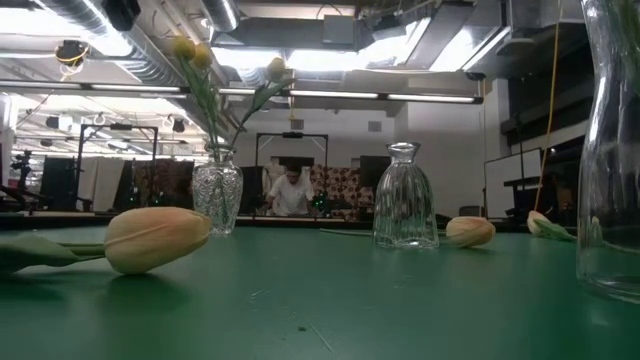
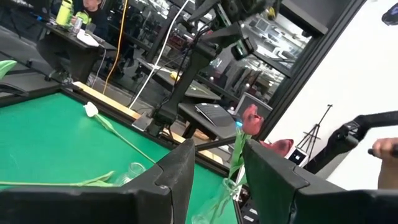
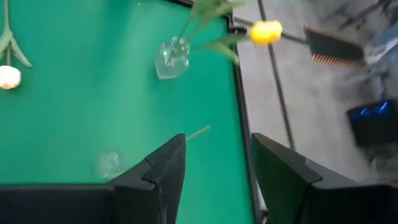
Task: Sort flowers into vase by color
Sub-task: Put the top right white tulip into the center transparent vase
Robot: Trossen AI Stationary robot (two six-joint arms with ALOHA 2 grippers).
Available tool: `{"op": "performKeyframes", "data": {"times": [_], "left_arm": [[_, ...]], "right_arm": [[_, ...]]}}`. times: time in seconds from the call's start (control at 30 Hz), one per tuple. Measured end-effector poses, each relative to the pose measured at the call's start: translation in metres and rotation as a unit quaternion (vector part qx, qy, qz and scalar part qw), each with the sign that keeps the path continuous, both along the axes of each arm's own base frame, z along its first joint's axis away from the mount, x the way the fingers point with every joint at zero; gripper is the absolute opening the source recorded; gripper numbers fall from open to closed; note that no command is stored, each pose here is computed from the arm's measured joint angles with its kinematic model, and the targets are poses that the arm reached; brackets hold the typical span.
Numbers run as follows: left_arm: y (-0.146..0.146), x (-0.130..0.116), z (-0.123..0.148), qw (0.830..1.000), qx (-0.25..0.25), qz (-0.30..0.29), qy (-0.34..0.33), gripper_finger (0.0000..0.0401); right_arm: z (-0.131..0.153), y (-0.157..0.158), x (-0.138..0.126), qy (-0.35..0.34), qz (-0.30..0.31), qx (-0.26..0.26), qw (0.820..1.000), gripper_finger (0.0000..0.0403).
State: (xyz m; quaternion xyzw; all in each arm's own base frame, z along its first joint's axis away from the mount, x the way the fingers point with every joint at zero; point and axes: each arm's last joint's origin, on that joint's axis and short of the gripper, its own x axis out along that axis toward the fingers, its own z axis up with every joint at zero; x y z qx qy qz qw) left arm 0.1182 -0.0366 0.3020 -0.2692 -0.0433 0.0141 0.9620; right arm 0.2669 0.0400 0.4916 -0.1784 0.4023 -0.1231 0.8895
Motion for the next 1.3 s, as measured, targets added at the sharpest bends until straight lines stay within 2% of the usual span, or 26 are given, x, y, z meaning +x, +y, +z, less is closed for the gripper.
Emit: {"op": "performKeyframes", "data": {"times": [0.2,0.3,0.37,0.43,0.53,0.63,0.77,0.83,0.97,1.13,1.2,1.3], "left_arm": [[0.000,0.000,-0.001,1.000,0.007,0.000,0.007,0.0135],[0.000,0.000,-0.005,1.000,0.015,0.000,0.025,0.0135],[0.000,0.000,-0.006,0.999,0.014,0.000,0.032,0.0135],[0.000,0.000,-0.007,0.999,0.012,-0.001,0.033,0.0135],[0.000,0.000,-0.007,0.999,0.011,0.000,0.032,0.0135],[0.000,0.000,-0.007,0.999,0.008,-0.001,0.032,0.0135],[0.000,0.000,-0.007,0.999,0.008,-0.001,0.032,0.0135],[0.000,0.000,-0.007,0.999,0.009,0.000,0.032,0.0135],[0.000,0.000,-0.006,0.999,0.008,0.000,0.032,0.0135],[0.000,0.000,-0.006,0.999,0.008,0.000,0.032,0.0135],[0.000,0.000,-0.006,0.999,0.008,0.000,0.032,0.0135],[0.000,0.000,-0.006,0.999,0.008,0.000,0.032,0.0135]], "right_arm": [[0.012,-0.007,-0.036,-0.042,-0.062,0.047,0.996,0.0182],[0.011,-0.014,-0.049,-0.072,-0.133,0.027,0.988,0.0182],[0.006,-0.017,-0.055,-0.097,-0.195,0.016,0.976,0.0182],[0.000,-0.024,-0.062,-0.134,-0.265,0.024,0.955,0.0182],[-0.011,-0.035,-0.075,-0.164,-0.338,0.062,0.925,0.0182],[-0.026,-0.051,-0.091,-0.169,-0.402,0.102,0.894,0.0182],[-0.051,-0.069,-0.115,-0.181,-0.493,0.144,0.839,0.0182],[-0.065,-0.074,-0.122,-0.173,-0.526,0.162,0.817,0.0182],[-0.097,-0.081,-0.129,-0.129,-0.569,0.185,0.790,0.0182],[-0.144,-0.082,-0.124,-0.067,-0.617,0.192,0.760,0.0182],[-0.162,-0.082,-0.123,-0.055,-0.642,0.202,0.738,0.0182],[-0.188,-0.081,-0.120,-0.044,-0.660,0.206,0.721,0.0182]]}}
